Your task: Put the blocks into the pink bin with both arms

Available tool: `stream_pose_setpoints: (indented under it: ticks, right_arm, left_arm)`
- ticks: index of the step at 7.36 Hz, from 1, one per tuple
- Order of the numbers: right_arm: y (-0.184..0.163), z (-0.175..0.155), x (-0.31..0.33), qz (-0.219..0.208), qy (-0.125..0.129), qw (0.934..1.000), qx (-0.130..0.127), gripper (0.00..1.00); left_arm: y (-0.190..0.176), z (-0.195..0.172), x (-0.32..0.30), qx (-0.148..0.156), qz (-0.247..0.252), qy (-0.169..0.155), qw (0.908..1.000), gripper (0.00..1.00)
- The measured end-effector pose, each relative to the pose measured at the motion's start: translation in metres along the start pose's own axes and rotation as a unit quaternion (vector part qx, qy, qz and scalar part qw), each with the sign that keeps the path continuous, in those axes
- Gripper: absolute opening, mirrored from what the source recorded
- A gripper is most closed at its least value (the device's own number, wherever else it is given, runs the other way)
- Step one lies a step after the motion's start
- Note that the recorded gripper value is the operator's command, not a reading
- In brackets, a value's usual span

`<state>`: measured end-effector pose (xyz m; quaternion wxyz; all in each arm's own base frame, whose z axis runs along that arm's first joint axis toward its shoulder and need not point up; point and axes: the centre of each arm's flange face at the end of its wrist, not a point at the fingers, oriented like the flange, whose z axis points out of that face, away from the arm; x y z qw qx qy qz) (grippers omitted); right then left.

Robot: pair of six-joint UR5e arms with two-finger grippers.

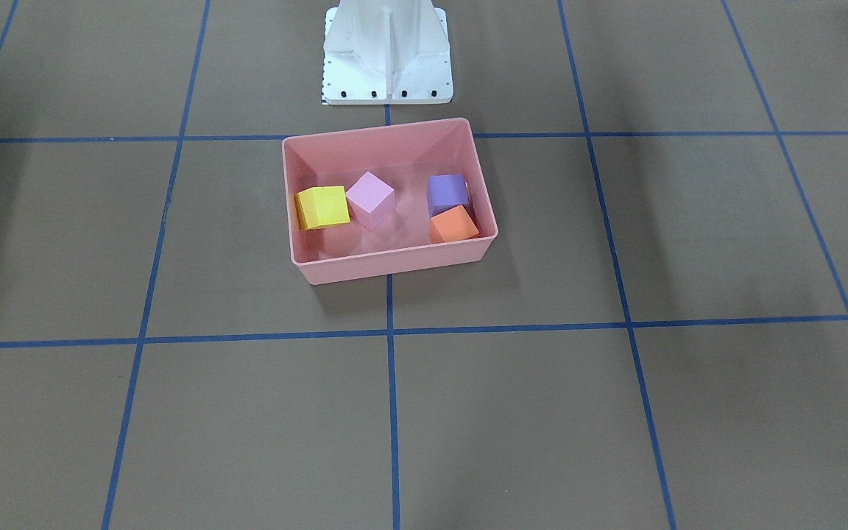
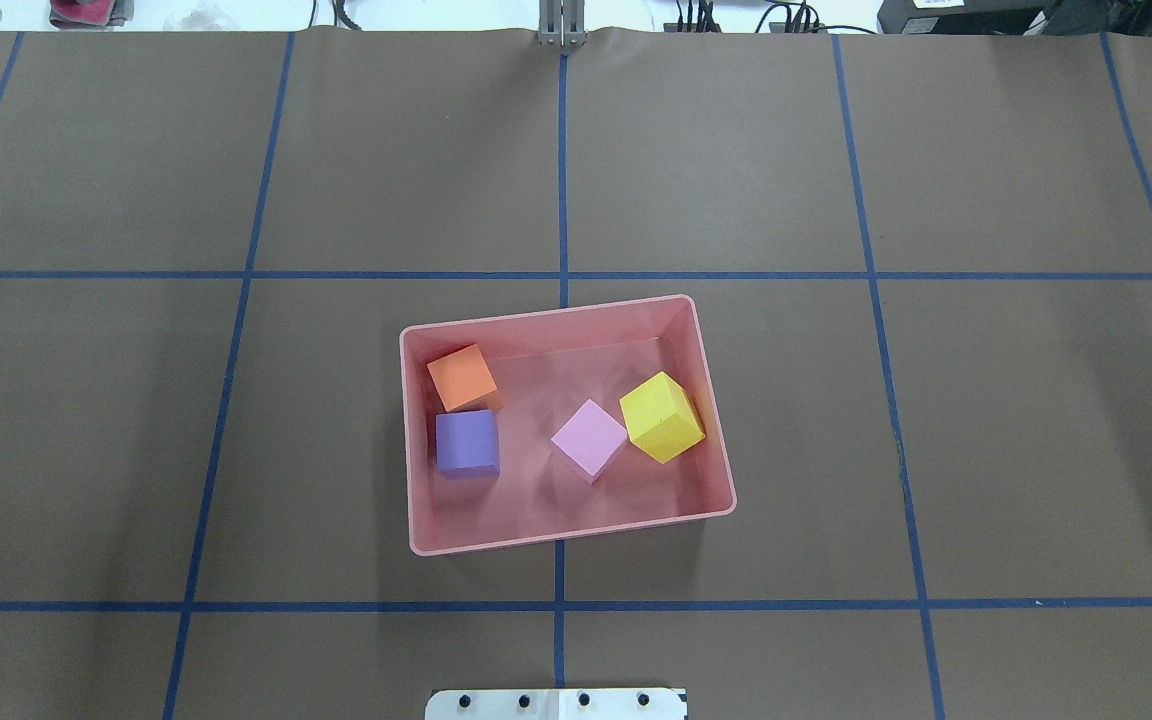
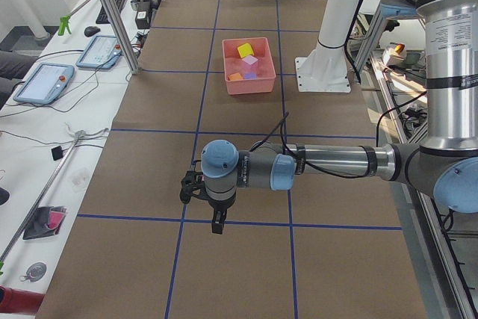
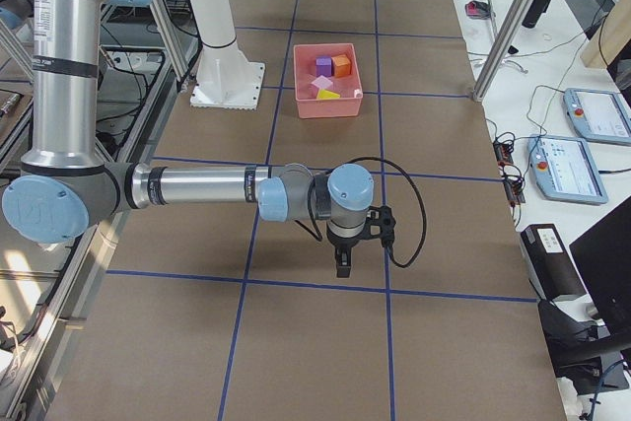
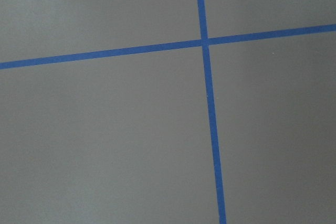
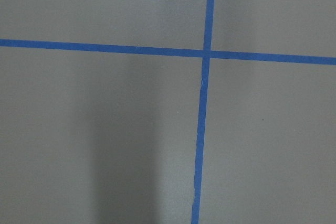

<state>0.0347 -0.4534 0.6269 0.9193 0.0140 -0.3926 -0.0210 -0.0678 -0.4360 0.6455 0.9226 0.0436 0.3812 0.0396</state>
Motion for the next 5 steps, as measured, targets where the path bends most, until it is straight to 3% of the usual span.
stream_pose_setpoints:
  ticks: [5]
  right_arm:
    - [0.0002, -0.0011, -0.0001, 0.0, -0.001, 1.0, 0.001, 1.0]
  left_arm:
    - [-0.0032, -0.0001, 0.0005, 0.001, 0.002, 0.003, 1.0, 1.0]
